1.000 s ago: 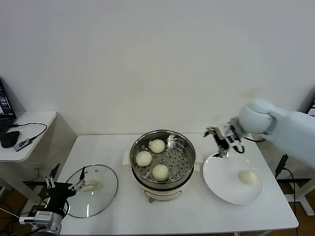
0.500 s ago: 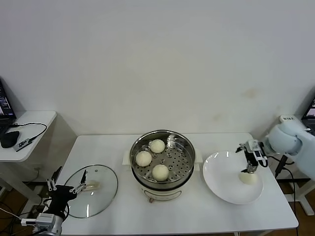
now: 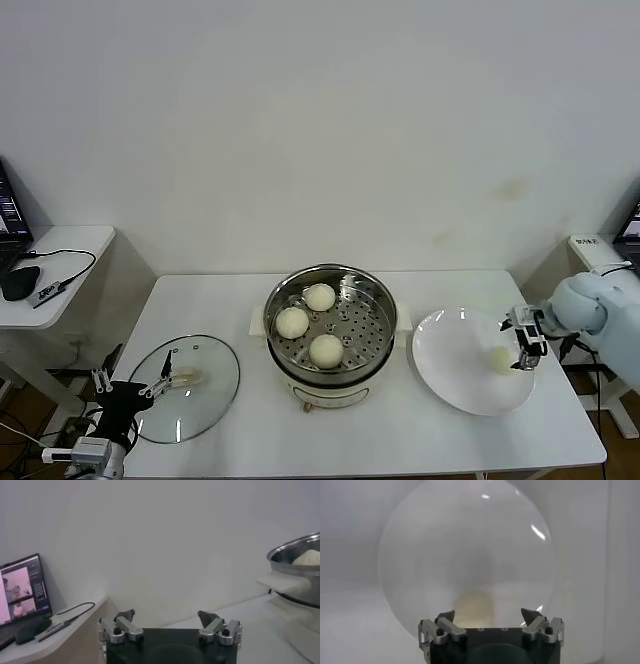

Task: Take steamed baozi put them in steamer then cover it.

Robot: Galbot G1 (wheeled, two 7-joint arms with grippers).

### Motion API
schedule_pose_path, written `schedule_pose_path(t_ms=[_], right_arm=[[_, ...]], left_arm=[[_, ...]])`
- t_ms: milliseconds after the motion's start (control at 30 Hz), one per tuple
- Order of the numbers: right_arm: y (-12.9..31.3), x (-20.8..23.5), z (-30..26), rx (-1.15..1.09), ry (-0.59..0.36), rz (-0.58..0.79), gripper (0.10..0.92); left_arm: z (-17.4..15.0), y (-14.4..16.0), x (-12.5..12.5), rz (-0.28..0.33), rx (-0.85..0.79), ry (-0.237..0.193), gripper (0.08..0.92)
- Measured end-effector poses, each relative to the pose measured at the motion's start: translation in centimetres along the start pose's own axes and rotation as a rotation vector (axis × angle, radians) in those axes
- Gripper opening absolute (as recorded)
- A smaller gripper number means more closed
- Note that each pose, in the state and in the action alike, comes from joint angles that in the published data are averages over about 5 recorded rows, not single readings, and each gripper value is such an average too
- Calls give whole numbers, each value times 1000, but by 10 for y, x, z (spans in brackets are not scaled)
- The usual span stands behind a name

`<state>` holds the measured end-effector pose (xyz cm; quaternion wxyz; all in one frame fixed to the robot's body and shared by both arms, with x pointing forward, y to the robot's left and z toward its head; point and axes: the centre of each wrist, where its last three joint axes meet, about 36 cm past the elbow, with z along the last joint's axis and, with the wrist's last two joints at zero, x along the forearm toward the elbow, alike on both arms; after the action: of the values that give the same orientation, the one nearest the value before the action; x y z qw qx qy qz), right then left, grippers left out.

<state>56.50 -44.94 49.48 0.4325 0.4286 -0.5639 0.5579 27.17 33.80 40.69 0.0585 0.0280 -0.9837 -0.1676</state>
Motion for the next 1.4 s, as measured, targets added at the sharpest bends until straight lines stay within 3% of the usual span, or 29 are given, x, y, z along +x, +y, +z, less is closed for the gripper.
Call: schedule_pose_path(t_ms=[500, 800, 1100, 1400], right_arm=[[9, -35, 7, -29, 37, -23, 803], [8, -42, 5, -40, 45, -27, 704], [3, -38, 4, -44, 49, -27, 604], [-10, -11, -1, -48, 40, -13, 591]], left_arm=[[2, -3, -1, 5, 6, 7, 823], [2, -3, 0, 3, 7, 5, 823], [-3, -3, 1, -2, 5, -5, 823], [-9, -4, 2, 1, 2, -15, 823]])
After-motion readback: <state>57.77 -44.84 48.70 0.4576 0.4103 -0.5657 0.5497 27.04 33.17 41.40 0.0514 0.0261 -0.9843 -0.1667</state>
